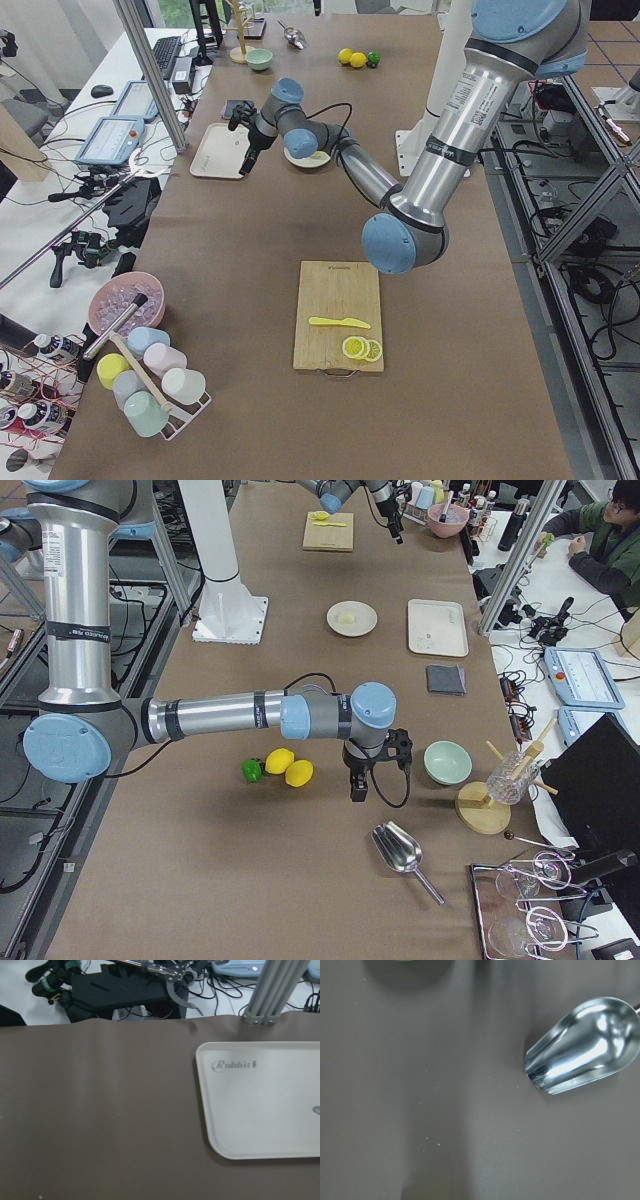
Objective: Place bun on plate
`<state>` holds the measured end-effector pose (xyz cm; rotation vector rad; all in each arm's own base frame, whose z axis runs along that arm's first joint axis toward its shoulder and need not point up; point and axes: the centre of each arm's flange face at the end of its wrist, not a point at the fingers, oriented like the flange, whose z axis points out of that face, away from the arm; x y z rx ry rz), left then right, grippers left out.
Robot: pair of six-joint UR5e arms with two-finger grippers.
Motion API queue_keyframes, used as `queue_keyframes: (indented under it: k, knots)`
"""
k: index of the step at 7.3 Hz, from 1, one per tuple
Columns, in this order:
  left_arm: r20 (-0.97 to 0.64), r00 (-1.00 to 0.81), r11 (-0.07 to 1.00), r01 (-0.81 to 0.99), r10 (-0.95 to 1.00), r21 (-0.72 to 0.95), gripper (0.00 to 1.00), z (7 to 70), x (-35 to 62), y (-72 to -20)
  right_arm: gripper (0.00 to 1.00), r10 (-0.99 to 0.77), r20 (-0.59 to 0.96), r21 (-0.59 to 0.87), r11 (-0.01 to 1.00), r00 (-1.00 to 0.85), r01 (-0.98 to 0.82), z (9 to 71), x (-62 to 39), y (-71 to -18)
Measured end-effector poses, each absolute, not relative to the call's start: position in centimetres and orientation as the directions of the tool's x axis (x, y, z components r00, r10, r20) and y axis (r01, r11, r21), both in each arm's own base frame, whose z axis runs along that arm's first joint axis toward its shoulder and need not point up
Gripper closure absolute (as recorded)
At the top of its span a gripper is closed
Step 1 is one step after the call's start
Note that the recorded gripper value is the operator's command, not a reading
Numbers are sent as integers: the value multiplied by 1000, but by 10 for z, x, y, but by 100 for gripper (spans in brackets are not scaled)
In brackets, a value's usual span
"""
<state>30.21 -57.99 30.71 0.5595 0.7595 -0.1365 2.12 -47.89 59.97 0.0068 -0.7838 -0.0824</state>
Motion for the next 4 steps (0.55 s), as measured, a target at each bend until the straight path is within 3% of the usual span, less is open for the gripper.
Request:
queue_keyframes:
  k: [2, 4]
  knots:
    - [-623, 782, 877, 288, 15, 383, 2, 388, 222, -596, 0, -73, 704, 33, 997, 706, 70, 601, 21, -479]
    - [-558, 818, 924, 96, 139, 371, 2, 459, 111, -615, 0, -68, 705, 28, 997, 706, 69, 602, 21, -477]
